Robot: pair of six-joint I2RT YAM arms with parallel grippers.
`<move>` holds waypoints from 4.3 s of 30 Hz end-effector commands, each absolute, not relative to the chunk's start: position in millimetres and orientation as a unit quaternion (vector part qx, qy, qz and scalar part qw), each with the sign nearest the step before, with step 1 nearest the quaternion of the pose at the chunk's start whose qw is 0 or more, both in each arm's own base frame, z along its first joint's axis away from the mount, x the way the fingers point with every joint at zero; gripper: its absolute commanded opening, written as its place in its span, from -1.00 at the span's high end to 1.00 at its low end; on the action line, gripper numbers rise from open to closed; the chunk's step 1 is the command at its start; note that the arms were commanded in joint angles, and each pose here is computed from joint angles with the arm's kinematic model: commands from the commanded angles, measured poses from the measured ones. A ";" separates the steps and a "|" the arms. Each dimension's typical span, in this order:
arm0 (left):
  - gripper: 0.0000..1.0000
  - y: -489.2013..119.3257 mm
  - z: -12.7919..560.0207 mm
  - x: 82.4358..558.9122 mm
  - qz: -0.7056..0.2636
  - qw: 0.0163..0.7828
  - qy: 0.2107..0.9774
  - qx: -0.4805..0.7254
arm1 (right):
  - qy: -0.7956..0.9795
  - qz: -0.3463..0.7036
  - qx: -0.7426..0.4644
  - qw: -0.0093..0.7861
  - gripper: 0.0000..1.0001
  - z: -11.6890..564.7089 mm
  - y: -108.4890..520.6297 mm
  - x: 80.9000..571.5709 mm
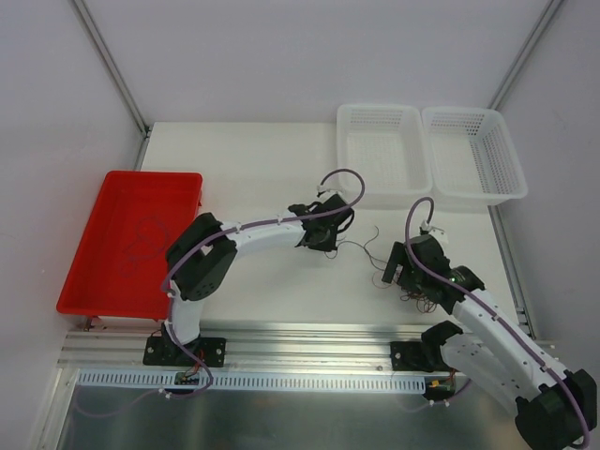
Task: Untangle the cables
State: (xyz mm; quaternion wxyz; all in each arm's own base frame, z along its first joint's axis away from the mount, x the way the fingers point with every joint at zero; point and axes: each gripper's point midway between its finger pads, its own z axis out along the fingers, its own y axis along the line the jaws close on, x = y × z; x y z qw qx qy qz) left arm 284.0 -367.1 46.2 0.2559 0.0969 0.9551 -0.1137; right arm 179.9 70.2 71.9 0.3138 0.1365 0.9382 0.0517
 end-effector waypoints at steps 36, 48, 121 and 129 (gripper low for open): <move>1.00 -19.8 372.8 228.1 0.054 0.536 0.835 -0.115 | 0.929 0.063 0.250 0.267 0.95 78.2 18.2 207.4; 1.00 -52.7 365.1 228.4 -0.031 0.520 0.849 -0.090 | 0.922 0.156 0.221 0.277 0.91 111.2 36.4 224.6; 0.16 142.9 168.8 279.6 0.192 0.397 0.807 -0.394 | 0.928 0.222 -0.023 0.297 -0.94 142.9 105.1 151.0; -0.92 93.2 169.8 307.3 0.057 0.402 0.858 -0.315 | 0.946 0.116 0.057 0.297 -0.94 128.0 69.7 167.6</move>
